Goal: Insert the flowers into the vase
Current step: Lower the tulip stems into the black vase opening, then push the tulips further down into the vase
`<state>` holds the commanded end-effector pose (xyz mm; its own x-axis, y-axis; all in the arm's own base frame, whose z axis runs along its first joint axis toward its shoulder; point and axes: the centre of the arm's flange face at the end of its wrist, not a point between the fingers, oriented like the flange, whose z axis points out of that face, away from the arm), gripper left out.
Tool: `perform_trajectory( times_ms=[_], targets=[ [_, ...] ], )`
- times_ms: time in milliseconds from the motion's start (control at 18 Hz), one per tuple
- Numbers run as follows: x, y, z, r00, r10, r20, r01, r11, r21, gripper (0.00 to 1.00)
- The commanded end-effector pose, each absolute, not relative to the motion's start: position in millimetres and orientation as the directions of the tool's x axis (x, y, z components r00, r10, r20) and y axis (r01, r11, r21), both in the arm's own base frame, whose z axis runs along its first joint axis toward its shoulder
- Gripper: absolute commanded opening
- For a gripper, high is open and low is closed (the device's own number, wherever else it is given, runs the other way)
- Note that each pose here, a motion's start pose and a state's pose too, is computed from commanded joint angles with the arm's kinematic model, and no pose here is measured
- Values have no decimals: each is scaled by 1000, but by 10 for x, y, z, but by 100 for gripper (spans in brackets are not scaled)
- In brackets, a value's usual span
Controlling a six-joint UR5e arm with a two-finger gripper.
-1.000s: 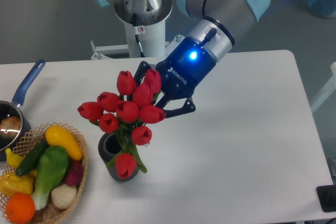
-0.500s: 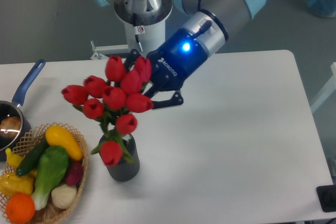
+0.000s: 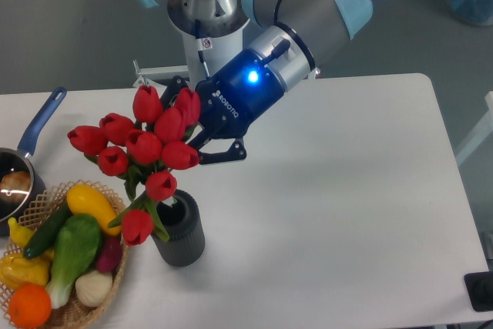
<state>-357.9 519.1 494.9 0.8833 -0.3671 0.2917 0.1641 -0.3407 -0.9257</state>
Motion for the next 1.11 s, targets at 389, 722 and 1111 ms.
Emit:
perform_trajectory(
  times_ms=[389,722,1111],
  targets=[
    [-3579,5241,4642,883,-367,294,158,-356,-921,9],
    [-3344,5216,4094,874,-391,288,123,-397,-910,10],
    [-3297,5322,3737,878,-369,303,102,-475,-874,16]
  ],
)
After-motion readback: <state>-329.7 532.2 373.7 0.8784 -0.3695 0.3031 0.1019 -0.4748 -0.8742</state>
